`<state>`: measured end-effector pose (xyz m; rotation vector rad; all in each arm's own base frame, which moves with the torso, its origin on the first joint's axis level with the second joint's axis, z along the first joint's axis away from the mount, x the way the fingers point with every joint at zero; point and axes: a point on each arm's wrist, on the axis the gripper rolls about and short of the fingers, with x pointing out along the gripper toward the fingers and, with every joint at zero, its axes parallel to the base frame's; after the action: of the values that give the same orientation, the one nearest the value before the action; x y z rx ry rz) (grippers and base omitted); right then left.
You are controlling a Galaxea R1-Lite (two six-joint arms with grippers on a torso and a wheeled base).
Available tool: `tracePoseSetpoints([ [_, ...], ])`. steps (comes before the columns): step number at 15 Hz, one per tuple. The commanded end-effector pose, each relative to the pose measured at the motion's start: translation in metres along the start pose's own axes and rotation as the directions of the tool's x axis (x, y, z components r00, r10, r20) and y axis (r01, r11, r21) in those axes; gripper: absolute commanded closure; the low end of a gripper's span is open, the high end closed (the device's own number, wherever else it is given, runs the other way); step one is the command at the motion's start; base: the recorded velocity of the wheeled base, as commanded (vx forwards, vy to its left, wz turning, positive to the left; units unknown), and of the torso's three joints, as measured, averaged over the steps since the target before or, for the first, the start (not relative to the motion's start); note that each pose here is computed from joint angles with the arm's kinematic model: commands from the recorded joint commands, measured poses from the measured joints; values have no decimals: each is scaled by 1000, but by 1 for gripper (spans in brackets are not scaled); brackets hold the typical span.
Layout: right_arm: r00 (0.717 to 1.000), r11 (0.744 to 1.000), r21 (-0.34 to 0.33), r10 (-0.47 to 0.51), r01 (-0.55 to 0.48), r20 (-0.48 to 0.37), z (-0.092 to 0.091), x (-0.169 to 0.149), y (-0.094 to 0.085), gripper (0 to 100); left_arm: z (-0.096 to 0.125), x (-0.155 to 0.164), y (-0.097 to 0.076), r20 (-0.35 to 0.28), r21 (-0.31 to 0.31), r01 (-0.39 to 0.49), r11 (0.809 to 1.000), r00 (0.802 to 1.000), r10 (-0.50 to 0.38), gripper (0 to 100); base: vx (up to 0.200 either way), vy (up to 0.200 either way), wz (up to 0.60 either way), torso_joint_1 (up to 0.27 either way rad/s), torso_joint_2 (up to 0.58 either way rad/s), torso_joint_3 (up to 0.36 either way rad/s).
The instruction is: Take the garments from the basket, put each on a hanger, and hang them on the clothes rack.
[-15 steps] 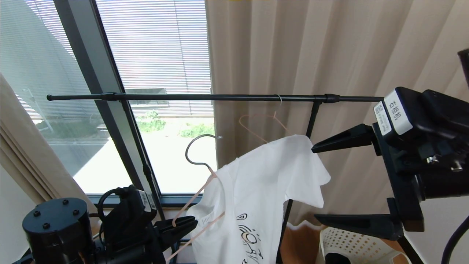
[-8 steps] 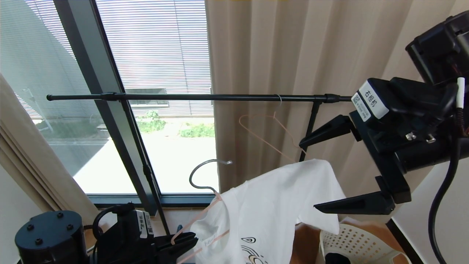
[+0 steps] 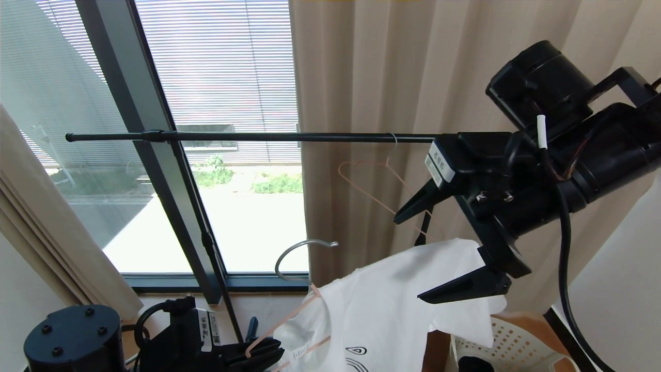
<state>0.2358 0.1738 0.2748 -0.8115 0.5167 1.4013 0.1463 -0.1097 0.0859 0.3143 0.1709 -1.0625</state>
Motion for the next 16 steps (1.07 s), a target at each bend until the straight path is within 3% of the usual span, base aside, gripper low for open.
tracePoseSetpoints([
  [1,999,999,7,36,-36,-18,-1,16,-4,0,0,0,-1,-2,0,5,1000,1000,-5,100,0,0,0,0,0,0],
  [12,995,996,-15,86,-86,-50,3,47,-11,0,0,3,-6,-2,6,34,999,999,-34,100,0,0,0,0,0,0],
  [14,992,999,-37,17,-21,-124,7,46,-12,0,0,3,-6,-2,4,36,999,999,-36,100,0,0,0,0,0,0],
  [16,992,999,-48,19,-25,-126,10,48,-10,0,1,3,-7,-1,5,40,999,999,-40,100,0,0,0,0,0,0],
])
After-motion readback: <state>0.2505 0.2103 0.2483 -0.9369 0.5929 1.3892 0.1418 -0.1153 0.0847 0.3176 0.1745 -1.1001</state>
